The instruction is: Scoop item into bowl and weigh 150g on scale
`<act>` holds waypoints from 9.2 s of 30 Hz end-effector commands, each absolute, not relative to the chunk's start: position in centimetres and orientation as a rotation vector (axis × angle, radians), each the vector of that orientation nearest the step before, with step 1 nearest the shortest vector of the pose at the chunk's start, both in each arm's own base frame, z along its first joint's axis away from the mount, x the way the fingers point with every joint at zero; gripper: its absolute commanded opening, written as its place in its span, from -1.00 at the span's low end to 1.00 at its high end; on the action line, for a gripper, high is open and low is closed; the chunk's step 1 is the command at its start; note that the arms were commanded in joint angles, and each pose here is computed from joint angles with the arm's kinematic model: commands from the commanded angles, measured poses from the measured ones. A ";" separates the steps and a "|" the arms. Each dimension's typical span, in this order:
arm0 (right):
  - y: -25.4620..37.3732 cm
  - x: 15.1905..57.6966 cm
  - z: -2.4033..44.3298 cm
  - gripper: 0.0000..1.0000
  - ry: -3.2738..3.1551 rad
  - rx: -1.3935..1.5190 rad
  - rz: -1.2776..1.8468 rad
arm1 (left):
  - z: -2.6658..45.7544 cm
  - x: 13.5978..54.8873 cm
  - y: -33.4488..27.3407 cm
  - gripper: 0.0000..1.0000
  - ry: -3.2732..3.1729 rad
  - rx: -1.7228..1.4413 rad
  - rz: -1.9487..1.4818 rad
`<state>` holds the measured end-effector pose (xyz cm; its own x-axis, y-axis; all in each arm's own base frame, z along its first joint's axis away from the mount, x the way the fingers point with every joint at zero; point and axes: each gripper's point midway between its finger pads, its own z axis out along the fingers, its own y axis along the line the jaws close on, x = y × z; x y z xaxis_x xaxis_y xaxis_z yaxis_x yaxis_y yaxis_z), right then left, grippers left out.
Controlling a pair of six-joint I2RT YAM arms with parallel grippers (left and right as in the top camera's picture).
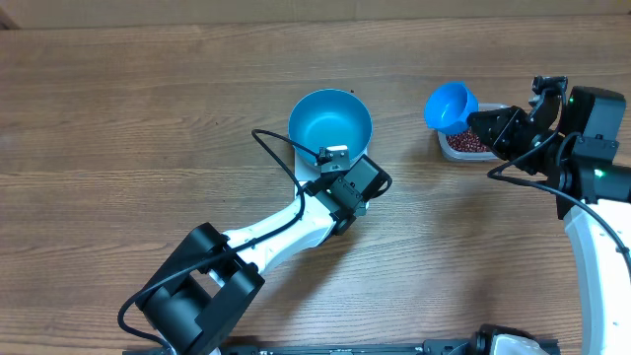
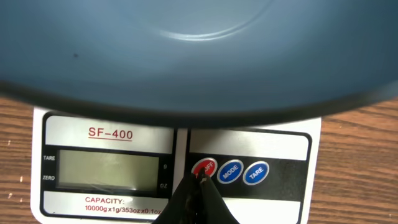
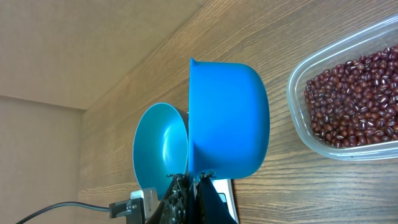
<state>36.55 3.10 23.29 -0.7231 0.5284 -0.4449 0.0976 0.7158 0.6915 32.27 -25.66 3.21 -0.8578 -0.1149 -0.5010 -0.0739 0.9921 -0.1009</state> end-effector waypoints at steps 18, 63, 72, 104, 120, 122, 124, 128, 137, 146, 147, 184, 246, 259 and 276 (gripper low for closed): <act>3.0 36.6 25.1 -0.93 2.229 0.435 0.855 | 1.7 32.4 -25.5 -0.91 2.594 -0.146 -0.078; 3.0 36.6 25.1 -0.93 2.228 0.442 0.853 | 5.9 32.6 -29.5 -0.91 2.517 0.141 -0.167; 3.0 36.6 25.1 -0.93 2.229 0.445 0.854 | 13.2 31.2 -28.7 -0.91 2.438 0.129 -0.278; 2.8 36.0 24.3 -0.93 2.268 0.450 0.831 | 16.4 26.6 -20.6 -0.91 2.448 0.731 -0.161; 2.8 36.0 24.3 -0.93 2.267 0.450 0.830 | 16.7 27.0 -15.8 -0.91 2.421 0.691 -0.319; 2.8 36.0 24.2 -0.93 2.268 0.452 0.826 | 15.7 26.9 -15.4 -0.91 2.406 0.707 -0.381; 2.7 36.1 24.2 -0.92 2.269 0.454 0.822 | 15.0 27.0 -15.6 -0.91 2.364 0.748 -0.447; 2.7 36.1 24.2 -0.93 2.268 0.454 0.822 | 13.6 27.7 -15.0 -0.91 2.281 0.839 -0.425; 2.7 36.1 24.2 -0.93 2.268 0.456 0.818 | 11.1 27.0 -13.0 -0.92 2.369 0.842 -0.312; 2.7 36.1 24.2 -0.93 2.268 0.456 0.818 | 10.9 27.3 -12.3 -0.91 2.373 0.856 -0.244; 2.7 36.1 24.2 -0.92 2.268 0.456 0.817 | 10.8 27.3 -12.2 -0.89 2.378 0.854 -0.234; 2.6 36.1 24.1 -0.93 2.268 0.459 0.809 | 11.5 27.9 -14.6 0.99 2.227 1.025 -0.331; -7.9 40.1 26.3 -0.92 2.488 0.312 -0.075 | 11.2 28.1 -14.1 0.99 2.243 1.016 -0.290; -6.0 40.5 18.6 -0.92 2.717 0.205 -0.060 | 11.2 28.1 -14.1 0.99 2.243 1.016 -0.290; -5.9 40.2 14.3 -0.92 2.840 0.207 -0.070 | 11.2 28.1 -14.1 0.99 2.243 1.016 -0.290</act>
<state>40.29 -5.98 14.53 -0.9430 0.1511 -0.2964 0.1608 0.9869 -0.0085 28.13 -14.23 11.68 -0.4918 0.5780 -0.6512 0.7275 0.6837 0.0573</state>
